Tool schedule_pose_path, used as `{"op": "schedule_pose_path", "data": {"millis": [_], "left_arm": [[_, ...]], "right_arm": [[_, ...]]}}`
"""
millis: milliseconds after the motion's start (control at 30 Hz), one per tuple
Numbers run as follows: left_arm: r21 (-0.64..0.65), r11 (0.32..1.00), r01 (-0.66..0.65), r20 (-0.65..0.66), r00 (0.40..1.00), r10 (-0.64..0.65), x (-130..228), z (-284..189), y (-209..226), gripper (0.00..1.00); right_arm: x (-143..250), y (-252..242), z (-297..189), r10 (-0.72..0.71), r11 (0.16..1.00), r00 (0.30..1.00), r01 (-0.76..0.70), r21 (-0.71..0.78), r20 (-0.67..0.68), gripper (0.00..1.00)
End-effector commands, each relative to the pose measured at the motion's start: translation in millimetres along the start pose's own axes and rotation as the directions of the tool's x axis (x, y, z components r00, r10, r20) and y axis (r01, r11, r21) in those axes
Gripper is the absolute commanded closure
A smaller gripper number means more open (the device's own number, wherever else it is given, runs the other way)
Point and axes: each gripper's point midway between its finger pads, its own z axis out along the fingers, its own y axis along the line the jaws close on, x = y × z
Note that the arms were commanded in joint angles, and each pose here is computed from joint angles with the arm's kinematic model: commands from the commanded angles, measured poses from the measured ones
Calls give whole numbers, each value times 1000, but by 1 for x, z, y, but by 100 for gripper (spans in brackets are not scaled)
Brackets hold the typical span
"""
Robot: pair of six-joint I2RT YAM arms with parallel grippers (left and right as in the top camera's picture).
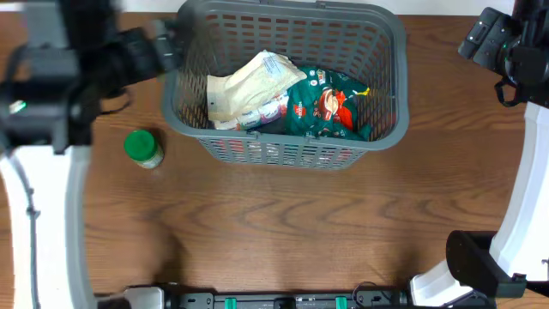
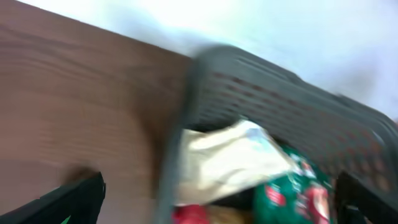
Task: Pack container
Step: 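Withdraw the left gripper and move it over the green-lidded jar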
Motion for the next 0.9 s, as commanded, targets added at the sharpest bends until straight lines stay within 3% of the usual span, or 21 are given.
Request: {"op": "schedule_pose_path", "data": {"millis": [0, 133, 300, 533, 867], "left_arm": [[-143, 990, 0, 87, 996, 13, -14, -35, 34, 1], [-309, 950, 40, 33, 999, -31, 4, -45, 73, 1], [-456, 890, 15, -129, 988, -83, 39, -38, 105, 1], [-494, 867, -57, -320, 940, -120, 73, -9, 125, 1], [-527, 849, -29, -363, 911, -195, 82, 19, 138, 1]], "right_arm": [[-3, -5, -3, 22, 1000, 1000, -22, 14, 16, 1], [-3, -5, -3, 22, 1000, 1000, -22, 14, 16, 1], [-3, -5, -3, 22, 1000, 1000, -22, 14, 16, 1], [-3, -5, -3, 22, 1000, 1000, -22, 14, 16, 1], [-3, -5, -3, 22, 1000, 1000, -22, 14, 16, 1]]}}
